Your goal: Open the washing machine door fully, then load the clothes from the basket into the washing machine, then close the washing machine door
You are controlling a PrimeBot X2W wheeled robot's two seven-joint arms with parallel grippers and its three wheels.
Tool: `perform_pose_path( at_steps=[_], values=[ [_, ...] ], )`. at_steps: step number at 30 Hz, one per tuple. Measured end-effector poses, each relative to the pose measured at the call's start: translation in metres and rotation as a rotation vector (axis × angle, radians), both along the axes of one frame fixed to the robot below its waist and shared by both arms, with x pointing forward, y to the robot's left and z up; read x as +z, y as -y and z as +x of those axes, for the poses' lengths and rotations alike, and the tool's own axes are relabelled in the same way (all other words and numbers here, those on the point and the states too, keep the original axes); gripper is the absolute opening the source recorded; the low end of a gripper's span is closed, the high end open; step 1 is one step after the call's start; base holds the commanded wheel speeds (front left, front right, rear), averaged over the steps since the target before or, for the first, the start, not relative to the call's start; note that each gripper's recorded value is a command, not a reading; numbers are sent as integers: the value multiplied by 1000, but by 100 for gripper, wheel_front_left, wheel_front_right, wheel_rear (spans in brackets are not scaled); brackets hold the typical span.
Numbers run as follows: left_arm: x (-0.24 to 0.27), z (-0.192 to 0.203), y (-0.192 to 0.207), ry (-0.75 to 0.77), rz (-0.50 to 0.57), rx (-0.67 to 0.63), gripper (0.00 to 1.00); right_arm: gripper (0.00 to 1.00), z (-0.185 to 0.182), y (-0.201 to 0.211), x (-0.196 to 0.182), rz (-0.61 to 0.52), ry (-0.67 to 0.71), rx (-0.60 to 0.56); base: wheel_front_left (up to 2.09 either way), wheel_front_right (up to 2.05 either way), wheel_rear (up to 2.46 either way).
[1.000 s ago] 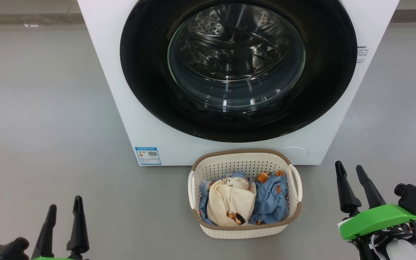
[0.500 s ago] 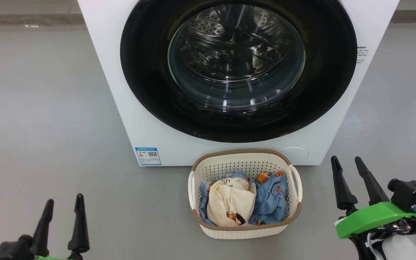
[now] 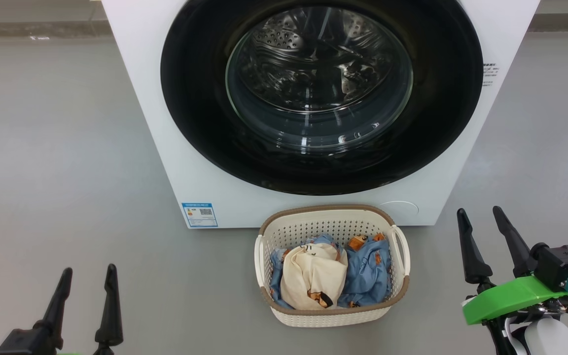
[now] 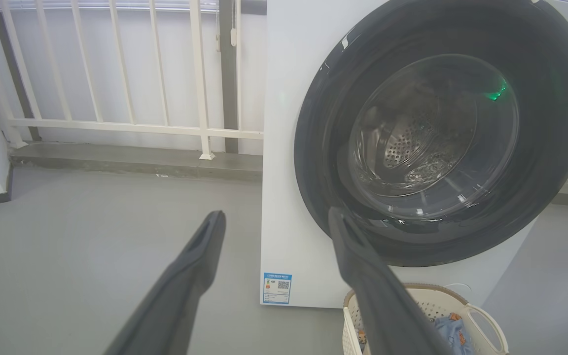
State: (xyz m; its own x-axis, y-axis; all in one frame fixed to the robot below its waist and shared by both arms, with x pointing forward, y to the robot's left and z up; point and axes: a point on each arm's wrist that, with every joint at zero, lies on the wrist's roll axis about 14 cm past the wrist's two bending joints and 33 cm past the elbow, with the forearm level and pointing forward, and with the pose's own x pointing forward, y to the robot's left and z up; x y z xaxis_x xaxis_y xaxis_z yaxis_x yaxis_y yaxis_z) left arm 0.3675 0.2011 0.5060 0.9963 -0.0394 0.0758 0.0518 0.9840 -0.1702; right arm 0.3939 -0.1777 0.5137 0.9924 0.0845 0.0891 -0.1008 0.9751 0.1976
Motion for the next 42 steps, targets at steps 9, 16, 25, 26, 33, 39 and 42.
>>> perform_pose_path(
  at_steps=[9, 16, 25, 26, 33, 39, 42],
  values=[
    [0, 2, 1, -1, -7, -2, 100, 100, -2, 6, 0, 9, 2, -26, 0, 0, 0],
    [-5, 3, -6, -12, -28, 22, 100, 100, -3, 10, 0, 15, 1, -44, 0, 0, 0],
    [-5, 4, -5, -13, -35, 15, 100, 100, -3, 11, -2, 8, -2, -45, 0, 0, 0],
    [-4, 4, -5, -11, -35, 13, 100, 100, -3, 11, -1, 8, -2, -45, 0, 0, 0],
    [-2, 4, -6, -5, -6, 10, 100, 100, -3, 10, -1, 8, 1, -43, 0, 0, 0],
    [-1, 4, -8, -4, 33, 16, 100, 100, -4, 10, 0, 8, 4, -43, 15, 15, -30],
    [-1, 4, -9, -3, 43, 17, 100, 100, -4, 10, 1, 8, 5, -43, 49, 49, -98]
  ],
)
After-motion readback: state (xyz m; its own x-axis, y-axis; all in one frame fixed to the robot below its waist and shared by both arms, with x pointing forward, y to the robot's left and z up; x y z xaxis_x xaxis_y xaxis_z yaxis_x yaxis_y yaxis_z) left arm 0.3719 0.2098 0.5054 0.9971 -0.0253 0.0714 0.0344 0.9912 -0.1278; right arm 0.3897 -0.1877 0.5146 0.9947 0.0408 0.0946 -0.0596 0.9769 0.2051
